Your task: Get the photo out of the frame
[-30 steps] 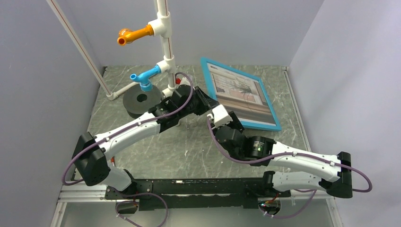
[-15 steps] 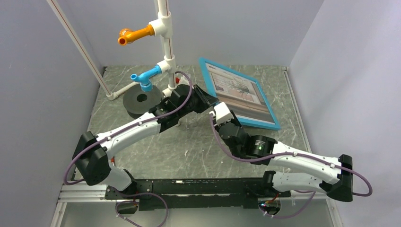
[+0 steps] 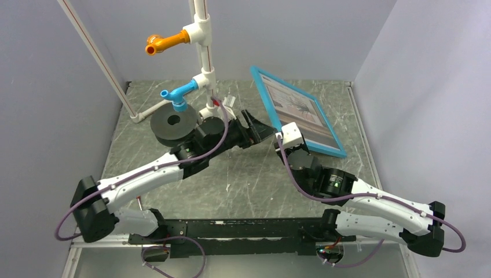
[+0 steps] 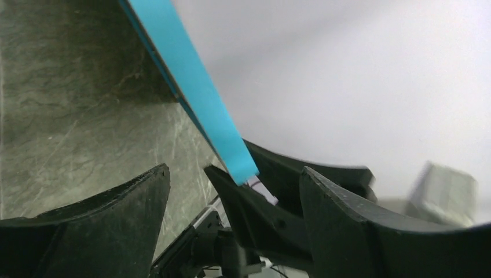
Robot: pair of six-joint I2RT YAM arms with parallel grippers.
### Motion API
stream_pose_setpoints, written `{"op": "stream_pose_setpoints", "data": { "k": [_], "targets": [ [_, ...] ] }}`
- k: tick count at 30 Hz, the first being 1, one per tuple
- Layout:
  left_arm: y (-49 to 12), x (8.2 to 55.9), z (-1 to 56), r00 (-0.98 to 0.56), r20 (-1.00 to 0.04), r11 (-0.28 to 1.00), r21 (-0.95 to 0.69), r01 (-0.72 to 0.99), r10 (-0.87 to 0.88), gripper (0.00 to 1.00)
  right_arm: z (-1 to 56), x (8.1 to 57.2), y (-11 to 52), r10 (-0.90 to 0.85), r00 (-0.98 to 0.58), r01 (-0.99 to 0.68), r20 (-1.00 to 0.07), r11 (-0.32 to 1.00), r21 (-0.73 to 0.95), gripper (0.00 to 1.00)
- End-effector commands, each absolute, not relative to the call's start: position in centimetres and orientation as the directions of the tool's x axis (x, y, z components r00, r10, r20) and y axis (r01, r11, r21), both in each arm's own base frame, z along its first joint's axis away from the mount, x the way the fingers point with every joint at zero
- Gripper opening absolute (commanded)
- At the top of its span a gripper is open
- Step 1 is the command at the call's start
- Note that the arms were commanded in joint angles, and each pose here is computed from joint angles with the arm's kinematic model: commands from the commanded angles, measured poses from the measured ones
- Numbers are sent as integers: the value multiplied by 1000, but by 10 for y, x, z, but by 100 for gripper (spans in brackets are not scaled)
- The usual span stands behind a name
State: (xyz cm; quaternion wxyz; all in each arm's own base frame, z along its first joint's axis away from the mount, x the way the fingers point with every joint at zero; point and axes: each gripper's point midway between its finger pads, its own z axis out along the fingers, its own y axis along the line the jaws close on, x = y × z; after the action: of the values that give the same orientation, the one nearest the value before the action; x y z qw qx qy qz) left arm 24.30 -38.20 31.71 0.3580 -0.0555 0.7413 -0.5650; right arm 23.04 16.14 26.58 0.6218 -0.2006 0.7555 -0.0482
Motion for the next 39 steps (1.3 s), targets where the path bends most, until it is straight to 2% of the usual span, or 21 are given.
{"op": "stream_pose_setpoints", "data": {
  "k": [1, 7, 13, 18, 27, 34, 39],
  "targets": [
    [-367, 208, 366, -680, -550, 260, -833, 489, -485, 86, 294, 233, 162, -201, -102, -202, -974, 963, -178, 0],
    [-326, 152, 372, -667, -590, 149, -789, 597, -454, 85, 316, 231, 169, -154, -82, -245, -985, 961, -130, 0],
    [-282, 117, 339, -657, -628, 164, -763, 625, -417, 86, 336, 230, 184, -70, -66, -296, -995, 954, -47, 0],
    [-251, 107, 310, -638, -648, 251, -756, 604, -416, 84, 355, 236, 215, 10, -76, -340, -997, 940, 35, 0],
    [-176, 121, 272, -561, -730, 596, -665, 450, -390, 85, 415, 266, 273, 149, -68, -401, -987, 901, 164, 0],
    [-173, 120, 273, -550, -722, 573, -681, 457, -420, 85, 437, 284, 290, 148, -42, -392, -988, 907, 152, 0],
    [-183, 120, 278, -555, -723, 553, -682, 479, -411, 86, 389, 294, 277, 29, -114, -329, -993, 942, 65, 0]
  ]
}}
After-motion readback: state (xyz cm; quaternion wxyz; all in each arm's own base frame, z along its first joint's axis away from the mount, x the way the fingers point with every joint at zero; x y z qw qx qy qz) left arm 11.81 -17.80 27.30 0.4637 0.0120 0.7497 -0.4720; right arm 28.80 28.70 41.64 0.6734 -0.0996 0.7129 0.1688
